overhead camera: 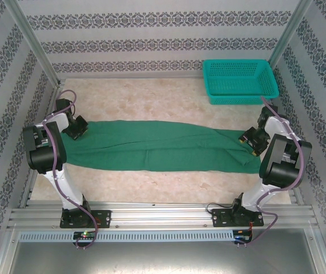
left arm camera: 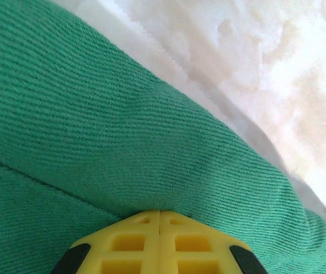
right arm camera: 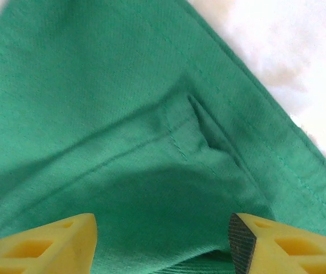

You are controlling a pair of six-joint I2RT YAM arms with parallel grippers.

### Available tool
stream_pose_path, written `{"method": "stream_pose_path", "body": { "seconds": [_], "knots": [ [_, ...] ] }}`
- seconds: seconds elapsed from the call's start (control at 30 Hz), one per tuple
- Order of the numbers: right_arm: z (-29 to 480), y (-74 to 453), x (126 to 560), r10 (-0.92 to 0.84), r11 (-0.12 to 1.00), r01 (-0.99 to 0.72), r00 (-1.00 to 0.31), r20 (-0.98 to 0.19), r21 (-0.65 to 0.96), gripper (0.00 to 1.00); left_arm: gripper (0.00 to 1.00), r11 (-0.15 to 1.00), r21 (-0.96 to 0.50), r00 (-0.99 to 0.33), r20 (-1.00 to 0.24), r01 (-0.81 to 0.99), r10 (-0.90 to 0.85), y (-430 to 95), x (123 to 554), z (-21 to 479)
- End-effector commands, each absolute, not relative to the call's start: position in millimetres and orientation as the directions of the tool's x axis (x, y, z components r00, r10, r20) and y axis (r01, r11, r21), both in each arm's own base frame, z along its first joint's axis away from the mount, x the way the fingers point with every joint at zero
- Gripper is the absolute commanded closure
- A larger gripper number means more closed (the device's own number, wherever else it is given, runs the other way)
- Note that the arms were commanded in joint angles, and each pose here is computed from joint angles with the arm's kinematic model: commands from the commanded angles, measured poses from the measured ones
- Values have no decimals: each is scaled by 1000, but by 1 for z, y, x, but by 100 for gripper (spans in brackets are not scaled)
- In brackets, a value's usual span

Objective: Roll up the long pants

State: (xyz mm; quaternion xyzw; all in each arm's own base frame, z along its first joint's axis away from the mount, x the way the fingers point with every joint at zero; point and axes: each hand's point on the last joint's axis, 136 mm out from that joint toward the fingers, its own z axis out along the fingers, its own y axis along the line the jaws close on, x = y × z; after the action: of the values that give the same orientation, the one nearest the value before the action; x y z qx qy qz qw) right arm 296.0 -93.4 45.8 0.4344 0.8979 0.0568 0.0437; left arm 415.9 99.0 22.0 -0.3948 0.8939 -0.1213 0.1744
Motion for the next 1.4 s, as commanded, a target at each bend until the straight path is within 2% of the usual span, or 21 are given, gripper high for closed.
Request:
{"method": "stream_pose_path", "body": {
  "seconds": [0.0,0.33,0.43,0.47,0.53,0.63,0.77,0.9,0.97,1.03,1.1,1.17,1.23,1.27,1.37],
  "knots": [
    [55,-92,267,779,624,775,-626,-13,100,34,99,678,-308,-649,-205,-667,-732,100,410,9],
    [33,-90,246,814,571,813,-579,53,112,34,99,675,-325,-647,-206,-662,-734,98,412,9],
    [21,-88,247,821,558,821,-567,67,116,36,100,674,-327,-649,-198,-662,-734,97,413,5],
    [17,-88,246,822,555,824,-564,71,114,50,100,674,-327,-650,-196,-663,-734,97,412,5],
    [16,-91,250,827,551,826,-560,59,116,100,100,674,-326,-650,-195,-663,-734,97,412,5],
    [37,-105,269,840,542,827,-541,-47,153,100,100,673,-331,-649,-199,-661,-735,97,414,8],
    [105,-127,316,822,566,787,-515,-241,247,100,99,670,-342,-646,-199,-659,-737,96,417,10],
    [182,-134,361,687,706,662,-555,-469,252,100,99,669,-348,-647,-196,-657,-737,95,417,12],
    [201,-123,366,563,798,579,-619,-548,166,100,100,670,-351,-648,-197,-654,-736,94,417,14],
    [189,-95,349,335,905,420,-804,-492,-71,100,99,673,-347,-652,-195,-653,-733,94,415,15],
    [161,-75,319,154,916,237,-952,-263,-323,100,99,677,-343,-655,-197,-652,-730,94,414,17],
    [148,-61,306,74,899,135,-984,-160,-417,100,99,676,-340,-652,-200,-654,-732,95,413,17],
    [141,-64,297,81,877,110,-993,-82,-468,100,99,676,-345,-652,-200,-651,-731,94,414,19],
    [140,-66,295,100,871,123,-992,-74,-476,96,99,674,-348,-651,-200,-652,-732,94,415,19],
    [144,-79,289,173,847,177,-983,-54,-502,27,99,671,-347,-651,-190,-655,-735,94,415,15]
  ]
}}
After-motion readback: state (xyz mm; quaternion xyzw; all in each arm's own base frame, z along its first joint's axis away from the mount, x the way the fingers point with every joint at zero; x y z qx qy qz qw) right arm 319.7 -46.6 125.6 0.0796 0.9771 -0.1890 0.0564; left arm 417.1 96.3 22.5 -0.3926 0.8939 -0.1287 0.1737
